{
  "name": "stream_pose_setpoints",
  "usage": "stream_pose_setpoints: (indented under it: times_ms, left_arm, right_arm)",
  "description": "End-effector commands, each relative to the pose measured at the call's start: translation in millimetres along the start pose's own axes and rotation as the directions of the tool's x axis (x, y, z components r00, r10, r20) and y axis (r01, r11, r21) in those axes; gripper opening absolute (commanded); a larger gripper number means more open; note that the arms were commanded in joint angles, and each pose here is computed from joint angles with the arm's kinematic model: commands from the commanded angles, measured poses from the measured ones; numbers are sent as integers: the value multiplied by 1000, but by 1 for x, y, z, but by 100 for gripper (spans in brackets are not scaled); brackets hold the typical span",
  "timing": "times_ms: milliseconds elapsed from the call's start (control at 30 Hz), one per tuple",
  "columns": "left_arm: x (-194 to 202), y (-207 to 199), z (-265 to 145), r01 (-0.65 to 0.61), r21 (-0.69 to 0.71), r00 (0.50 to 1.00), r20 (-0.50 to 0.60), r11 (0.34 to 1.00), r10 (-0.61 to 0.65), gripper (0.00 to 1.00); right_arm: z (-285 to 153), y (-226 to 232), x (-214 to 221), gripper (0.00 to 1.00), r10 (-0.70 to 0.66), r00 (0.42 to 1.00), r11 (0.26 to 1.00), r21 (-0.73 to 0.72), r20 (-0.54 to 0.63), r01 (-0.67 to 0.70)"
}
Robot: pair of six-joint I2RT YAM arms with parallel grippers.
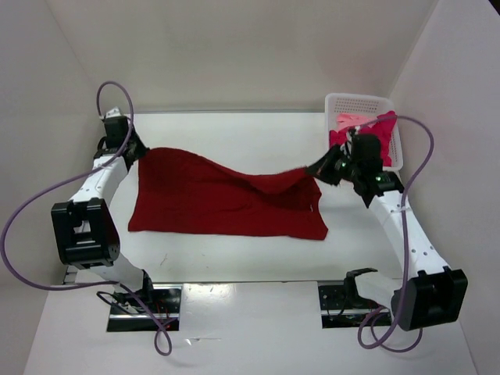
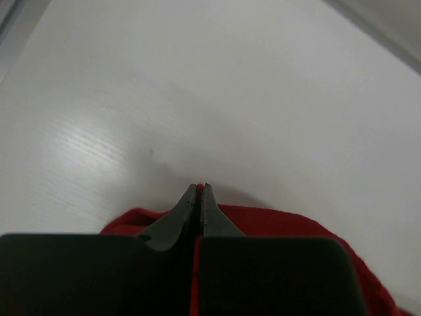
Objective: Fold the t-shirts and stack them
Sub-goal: Fold the other side of the tshirt into a rectangle
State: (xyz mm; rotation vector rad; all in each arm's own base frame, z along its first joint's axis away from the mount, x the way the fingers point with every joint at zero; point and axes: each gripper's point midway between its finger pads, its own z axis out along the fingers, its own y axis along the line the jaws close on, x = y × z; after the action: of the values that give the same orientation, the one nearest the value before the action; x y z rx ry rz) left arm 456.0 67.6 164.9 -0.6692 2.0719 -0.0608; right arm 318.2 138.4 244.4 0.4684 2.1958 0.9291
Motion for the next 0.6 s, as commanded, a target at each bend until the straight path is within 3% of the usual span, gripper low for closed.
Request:
stream_pose_setpoints:
  times_ms: [0, 133, 467, 567]
  left_arm:
    - [14, 16, -4, 6, -39, 1000, -4, 999, -6, 0]
    - [26, 35, -12, 11, -91, 1000, -5, 996, -11, 0]
    - [-4, 27, -39, 32, -73, 997, 67, 997, -27, 0]
    - [1, 31, -42, 33, -83, 997, 70, 996, -27, 1]
  right_arm:
    - [10, -88, 53, 0, 91, 990, 967, 249, -111, -61]
    - [-3, -103, 59, 0, 90, 993, 946, 317, -82, -60]
    - [-43, -62, 49, 0, 24, 997, 970, 244, -76, -5]
    - [-45, -77, 48, 0, 1, 998, 953, 304, -66, 19]
